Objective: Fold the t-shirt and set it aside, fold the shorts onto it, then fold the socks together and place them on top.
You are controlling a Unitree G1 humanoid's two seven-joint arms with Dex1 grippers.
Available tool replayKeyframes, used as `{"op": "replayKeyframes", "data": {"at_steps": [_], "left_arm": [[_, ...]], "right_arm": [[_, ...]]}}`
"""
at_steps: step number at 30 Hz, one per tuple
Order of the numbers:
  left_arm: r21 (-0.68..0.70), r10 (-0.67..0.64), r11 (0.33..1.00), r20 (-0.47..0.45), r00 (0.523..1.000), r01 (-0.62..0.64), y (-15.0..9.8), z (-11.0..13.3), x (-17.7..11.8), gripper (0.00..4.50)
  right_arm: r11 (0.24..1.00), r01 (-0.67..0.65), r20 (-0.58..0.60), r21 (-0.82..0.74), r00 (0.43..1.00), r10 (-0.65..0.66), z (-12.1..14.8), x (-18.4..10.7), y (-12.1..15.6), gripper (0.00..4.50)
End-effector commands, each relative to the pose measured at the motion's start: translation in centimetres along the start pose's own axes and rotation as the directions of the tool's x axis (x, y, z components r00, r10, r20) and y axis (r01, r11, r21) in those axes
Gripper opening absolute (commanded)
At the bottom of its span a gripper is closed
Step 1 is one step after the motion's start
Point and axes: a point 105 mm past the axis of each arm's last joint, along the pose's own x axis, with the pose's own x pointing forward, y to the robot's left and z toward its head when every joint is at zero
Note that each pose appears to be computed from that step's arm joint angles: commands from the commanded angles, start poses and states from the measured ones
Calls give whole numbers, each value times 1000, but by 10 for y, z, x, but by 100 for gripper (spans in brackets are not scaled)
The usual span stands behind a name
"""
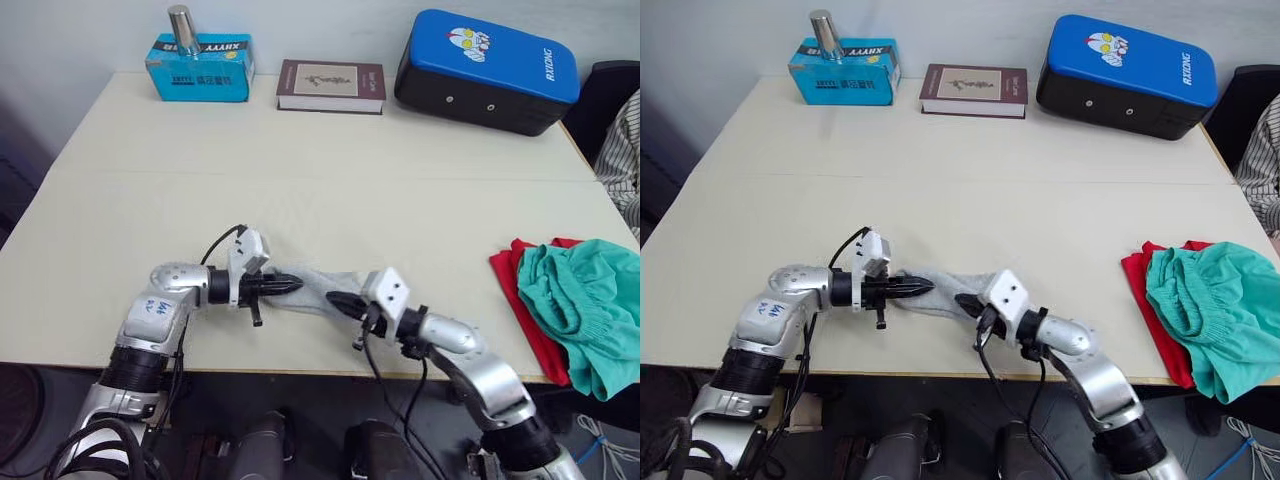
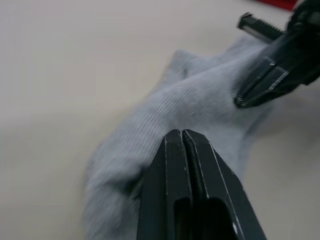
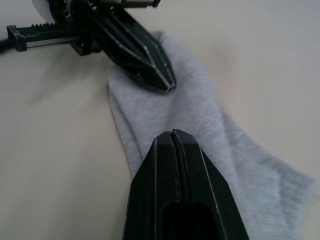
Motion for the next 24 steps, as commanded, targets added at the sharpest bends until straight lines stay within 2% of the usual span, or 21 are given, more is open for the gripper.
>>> {"op": "replayKeyframes", "data": {"at_steps": [1,6,12,14,19,22,24], "left_arm": [[2,19,1000,-45,999,-19,-2,-13,1,3],[-61,-43,997,-115,992,37,-16,-35,-5,3],[-94,-31,995,-143,989,17,-17,-45,-13,3],[-84,-33,996,-133,991,22,-17,-43,-13,3],[-54,-84,995,-26,996,82,-20,-19,-15,3],[-50,-100,993,60,993,103,-19,1,-17,3],[-56,-76,995,130,989,84,-12,18,-18,3]], "right_arm": [[999,31,-5,-37,999,-31,0,2,-6,0],[991,129,-23,-35,991,-130,-8,-10,-28,0],[961,278,-36,2,960,-277,-14,-35,-58,0],[967,256,5,8,967,-256,-5,-37,-56,0],[998,50,219,27,974,-55,49,-26,-27,0],[999,51,204,10,977,-52,59,-10,-29,0],[996,85,161,-15,984,-81,54,4,-36,0]]}}
